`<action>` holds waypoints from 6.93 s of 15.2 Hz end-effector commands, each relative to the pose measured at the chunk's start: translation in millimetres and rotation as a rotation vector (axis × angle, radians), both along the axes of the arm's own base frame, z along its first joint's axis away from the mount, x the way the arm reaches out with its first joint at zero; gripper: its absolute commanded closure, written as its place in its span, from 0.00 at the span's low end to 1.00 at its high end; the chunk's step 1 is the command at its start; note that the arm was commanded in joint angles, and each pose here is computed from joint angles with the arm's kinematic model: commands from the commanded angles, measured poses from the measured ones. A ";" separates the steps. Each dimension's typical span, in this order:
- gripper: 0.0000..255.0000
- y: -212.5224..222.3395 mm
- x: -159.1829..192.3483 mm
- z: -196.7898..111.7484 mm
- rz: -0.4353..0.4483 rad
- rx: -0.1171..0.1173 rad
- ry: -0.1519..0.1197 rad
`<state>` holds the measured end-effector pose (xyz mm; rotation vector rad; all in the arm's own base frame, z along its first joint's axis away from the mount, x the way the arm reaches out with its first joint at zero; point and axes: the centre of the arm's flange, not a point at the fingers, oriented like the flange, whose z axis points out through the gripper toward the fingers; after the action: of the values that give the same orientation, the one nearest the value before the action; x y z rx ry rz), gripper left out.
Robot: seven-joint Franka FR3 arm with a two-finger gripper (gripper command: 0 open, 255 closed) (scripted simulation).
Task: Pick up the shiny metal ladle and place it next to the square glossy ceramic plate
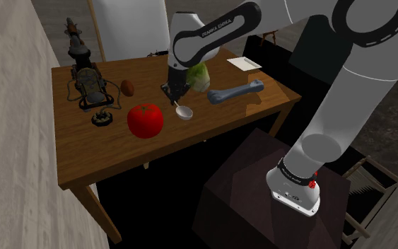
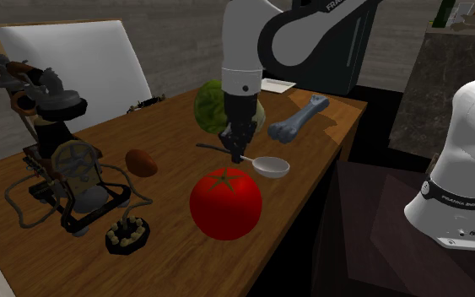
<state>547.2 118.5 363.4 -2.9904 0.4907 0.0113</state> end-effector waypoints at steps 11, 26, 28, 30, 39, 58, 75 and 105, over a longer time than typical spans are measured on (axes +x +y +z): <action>1.00 -0.6 -1.0 63.8 0.000 0.000 0.000; 1.00 -145.1 -14.5 84.5 0.000 0.000 0.000; 1.00 -171.4 -16.9 84.6 0.000 0.000 0.000; 1.00 -197.7 -19.4 84.7 0.000 0.000 0.000; 1.00 -316.0 -30.4 85.2 0.000 0.000 0.000; 1.00 -510.4 -48.5 64.9 0.000 0.000 0.000; 0.00 -472.2 -118.0 51.8 -0.199 -0.141 -0.208; 1.00 -474.0 -110.3 49.7 -0.199 -0.141 -0.208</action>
<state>436.6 -356.7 406.7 -3.0136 0.7899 -0.3616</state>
